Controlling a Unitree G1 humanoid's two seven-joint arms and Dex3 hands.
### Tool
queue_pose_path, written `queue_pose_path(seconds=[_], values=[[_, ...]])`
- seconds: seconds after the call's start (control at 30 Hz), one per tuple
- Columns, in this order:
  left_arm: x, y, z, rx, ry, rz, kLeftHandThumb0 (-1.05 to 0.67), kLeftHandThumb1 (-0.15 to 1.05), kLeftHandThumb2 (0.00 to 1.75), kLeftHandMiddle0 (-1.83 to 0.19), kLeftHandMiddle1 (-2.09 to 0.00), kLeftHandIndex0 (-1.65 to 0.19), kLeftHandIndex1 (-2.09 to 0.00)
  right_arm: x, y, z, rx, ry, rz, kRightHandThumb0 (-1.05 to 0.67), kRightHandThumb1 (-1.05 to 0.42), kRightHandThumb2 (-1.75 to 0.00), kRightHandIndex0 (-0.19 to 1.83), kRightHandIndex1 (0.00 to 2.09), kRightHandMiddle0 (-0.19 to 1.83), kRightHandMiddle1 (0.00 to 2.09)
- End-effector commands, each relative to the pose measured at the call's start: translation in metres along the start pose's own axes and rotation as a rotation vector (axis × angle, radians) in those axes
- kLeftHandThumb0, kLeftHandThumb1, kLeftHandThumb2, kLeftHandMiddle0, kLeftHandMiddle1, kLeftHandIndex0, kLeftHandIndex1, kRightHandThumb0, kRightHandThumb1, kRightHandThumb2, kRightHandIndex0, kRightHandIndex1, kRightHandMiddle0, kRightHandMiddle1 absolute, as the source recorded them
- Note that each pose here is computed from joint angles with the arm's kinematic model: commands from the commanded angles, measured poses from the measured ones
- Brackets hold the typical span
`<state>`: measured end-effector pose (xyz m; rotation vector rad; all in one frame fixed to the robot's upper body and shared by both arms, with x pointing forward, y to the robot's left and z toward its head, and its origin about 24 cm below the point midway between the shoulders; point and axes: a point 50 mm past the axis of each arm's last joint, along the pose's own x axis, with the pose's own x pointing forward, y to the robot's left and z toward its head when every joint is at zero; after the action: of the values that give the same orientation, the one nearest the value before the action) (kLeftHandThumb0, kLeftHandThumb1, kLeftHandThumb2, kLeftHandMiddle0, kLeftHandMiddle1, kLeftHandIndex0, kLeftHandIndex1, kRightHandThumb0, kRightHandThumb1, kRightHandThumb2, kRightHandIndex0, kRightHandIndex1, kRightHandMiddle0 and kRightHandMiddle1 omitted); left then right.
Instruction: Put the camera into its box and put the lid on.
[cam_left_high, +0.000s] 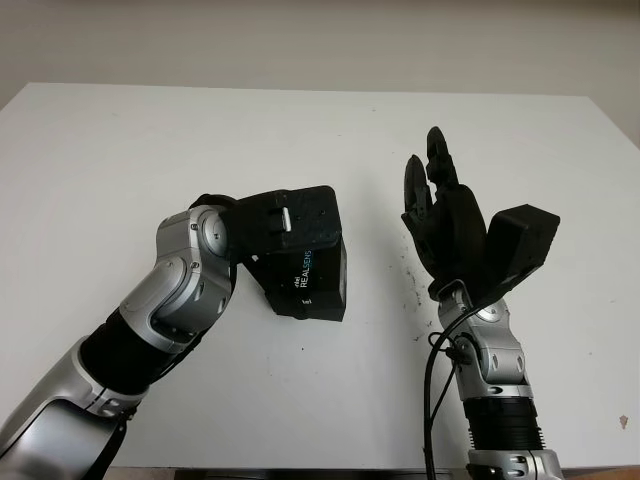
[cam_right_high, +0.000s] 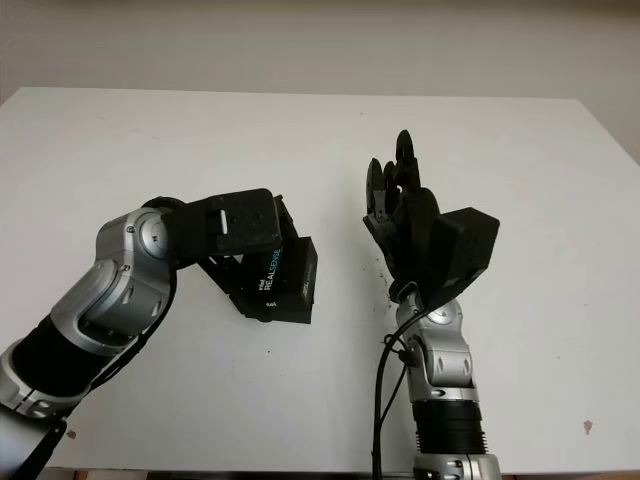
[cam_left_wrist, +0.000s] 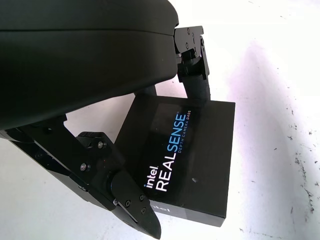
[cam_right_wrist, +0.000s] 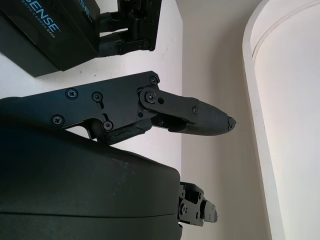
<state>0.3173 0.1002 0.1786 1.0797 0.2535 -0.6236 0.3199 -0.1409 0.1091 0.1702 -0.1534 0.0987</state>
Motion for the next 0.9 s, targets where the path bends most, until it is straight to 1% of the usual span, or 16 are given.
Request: queue_pose_path(seconds=[0.0, 0.17, 0.3, 0.5, 0.63, 0.7, 0.8, 0.87], values=[[-0.0010, -0.0003, 0.0142, 0.021, -0.054, -0.022, -0.18, 0.93, 0.06, -0.51, -1.59, -0.36, -1.60, 0.0023, 0.0024, 0.0047, 0.002, -0.028, 0.007, -0.60, -1.05, -0.55, -0.12, 0.06, -0.11, 0.08], [-0.0004, -0.0012, 0.0131, 0.034, -0.045, -0.020, -0.18, 0.93, 0.06, -0.50, -1.62, -0.37, -1.62, 0.0019, 0.0031, 0.0036, -0.001, -0.024, 0.006, -0.61, -1.05, -0.54, -0.12, 0.06, -0.11, 0.08], [0.0004, -0.0035, 0.0124, 0.062, -0.062, -0.019, -0.18, 0.93, 0.05, -0.48, -1.64, -0.36, -1.62, 0.0015, 0.0033, 0.0030, 0.004, -0.021, 0.005, -0.59, -1.05, -0.55, -0.11, 0.06, -0.11, 0.08], [0.0021, -0.0029, 0.0137, 0.058, -0.057, -0.008, -0.18, 0.93, 0.05, -0.43, -1.63, -0.33, -1.62, 0.0013, 0.0034, 0.0027, 0.006, -0.016, 0.000, -0.59, -1.05, -0.54, -0.11, 0.06, -0.10, 0.08], [0.0025, -0.0016, 0.0146, 0.055, -0.062, 0.001, -0.18, 0.93, 0.05, -0.47, -1.71, -0.32, -1.63, 0.0013, 0.0036, 0.0022, 0.009, -0.021, 0.010, -0.60, -1.05, -0.54, -0.12, 0.06, -0.11, 0.07], [0.0024, -0.0013, 0.0153, 0.063, -0.067, 0.008, -0.18, 0.93, 0.05, -0.43, -1.73, -0.29, -1.62, 0.0014, 0.0034, 0.0019, 0.010, -0.021, 0.007, -0.59, -1.05, -0.54, -0.11, 0.06, -0.10, 0.08], [0.0031, -0.0017, 0.0151, 0.074, -0.071, 0.014, -0.17, 0.93, 0.05, -0.49, -1.78, -0.30, -1.64, 0.0015, 0.0034, 0.0015, 0.013, -0.022, 0.006, -0.59, -1.05, -0.54, -0.11, 0.06, -0.10, 0.08], [0.0040, -0.0022, 0.0145, 0.083, -0.069, 0.012, -0.18, 0.93, 0.05, -0.45, -1.79, -0.31, -1.66, 0.0017, 0.0038, 0.0013, 0.014, -0.020, 0.006, -0.59, -1.05, -0.54, -0.11, 0.06, -0.10, 0.07]])
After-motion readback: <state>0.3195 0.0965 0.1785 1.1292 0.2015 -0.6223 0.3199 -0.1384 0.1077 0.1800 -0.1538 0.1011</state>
